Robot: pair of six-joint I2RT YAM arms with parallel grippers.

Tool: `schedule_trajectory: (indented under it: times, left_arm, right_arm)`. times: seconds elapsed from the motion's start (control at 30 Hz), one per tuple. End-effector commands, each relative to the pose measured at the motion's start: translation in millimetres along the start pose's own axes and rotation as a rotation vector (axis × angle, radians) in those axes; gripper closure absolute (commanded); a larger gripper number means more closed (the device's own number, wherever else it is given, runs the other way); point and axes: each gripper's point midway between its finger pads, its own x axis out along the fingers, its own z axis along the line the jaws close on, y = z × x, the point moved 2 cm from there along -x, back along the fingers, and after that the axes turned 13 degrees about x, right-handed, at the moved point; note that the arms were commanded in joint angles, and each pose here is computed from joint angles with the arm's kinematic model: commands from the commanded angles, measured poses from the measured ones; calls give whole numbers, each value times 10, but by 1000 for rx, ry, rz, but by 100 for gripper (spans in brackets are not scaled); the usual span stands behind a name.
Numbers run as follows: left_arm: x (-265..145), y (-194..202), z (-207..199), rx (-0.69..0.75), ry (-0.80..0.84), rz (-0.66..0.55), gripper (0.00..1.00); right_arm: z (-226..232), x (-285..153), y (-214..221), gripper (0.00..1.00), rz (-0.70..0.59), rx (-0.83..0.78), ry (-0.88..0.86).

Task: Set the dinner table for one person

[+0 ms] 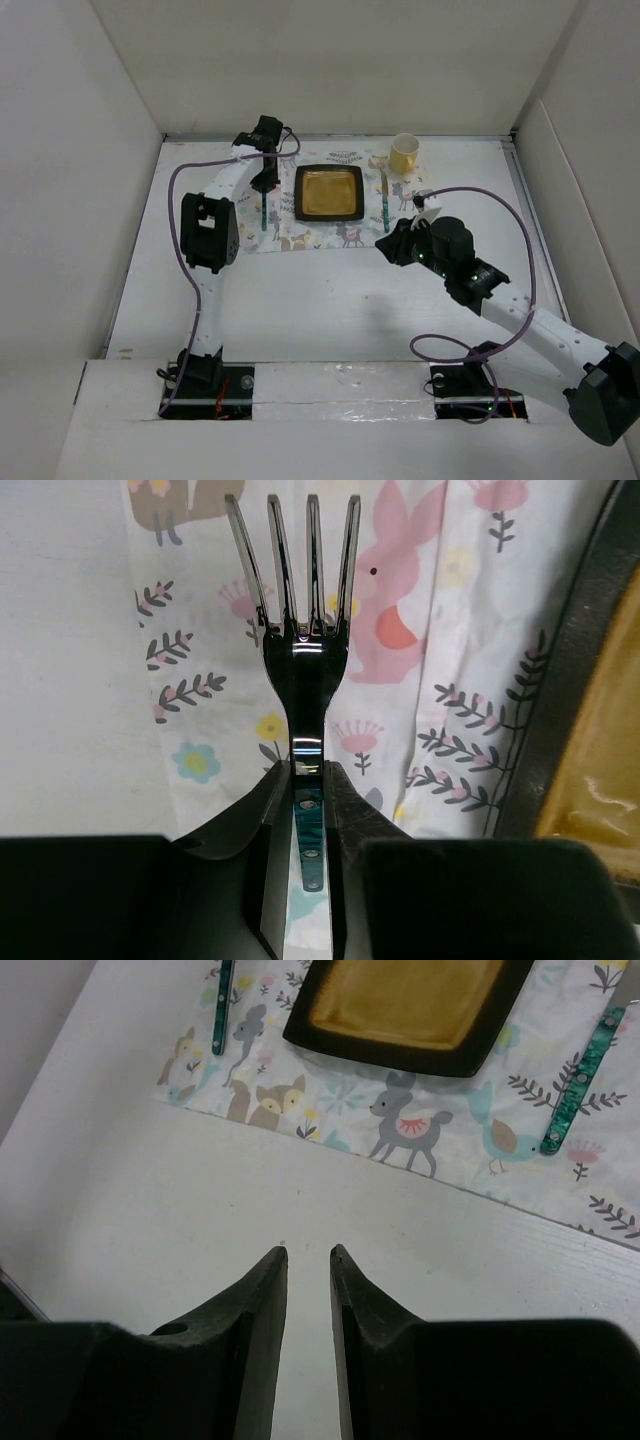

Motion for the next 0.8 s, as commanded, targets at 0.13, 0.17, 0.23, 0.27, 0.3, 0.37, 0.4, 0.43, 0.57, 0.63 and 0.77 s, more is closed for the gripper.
schedule_trajectory:
  times: [0.13, 0.17, 0.23, 0.27, 0.3, 0.37, 0.4, 0.43, 0.57, 0.63, 0.77]
  left_arm:
    - [80, -44, -28, 18, 1, -21, 100]
    - [101, -44, -33, 18, 1, -21, 100]
    - [104, -74, -55, 20, 15, -34, 100]
    - [118, -74, -59, 18, 15, -34, 100]
    - [114, -91, -53, 16, 11, -38, 99]
    - [131, -77, -25, 9, -10, -32, 92]
    - [141, -62, -16, 7, -18, -27, 78]
    - [152, -58, -13, 1, -23, -29, 73]
    - [43, -95, 24, -22, -34, -56, 51]
    - [-80, -150, 41, -35, -27, -86, 39]
    - [-519, -348, 125, -79, -17, -187, 33]
  right_arm:
    - [49, 61, -82, 70, -45, -12, -1]
    - [47, 62, -84, 70, -46, -12, 0]
    - [61, 67, -84, 70, -40, -13, -5]
    - [55, 65, -95, 70, -46, -13, 0]
    - [34, 73, -96, 70, -50, -13, 10]
    - [5, 79, -99, 70, -54, -12, 26]
    - [-1, 77, -90, 70, -49, -12, 30]
    - [5, 74, -99, 70, -49, -14, 30]
    - [-50, 69, -132, 69, -73, -5, 66]
    - [-59, 67, -138, 68, -74, -10, 73]
    - [-9, 31, -183, 63, -83, -2, 60]
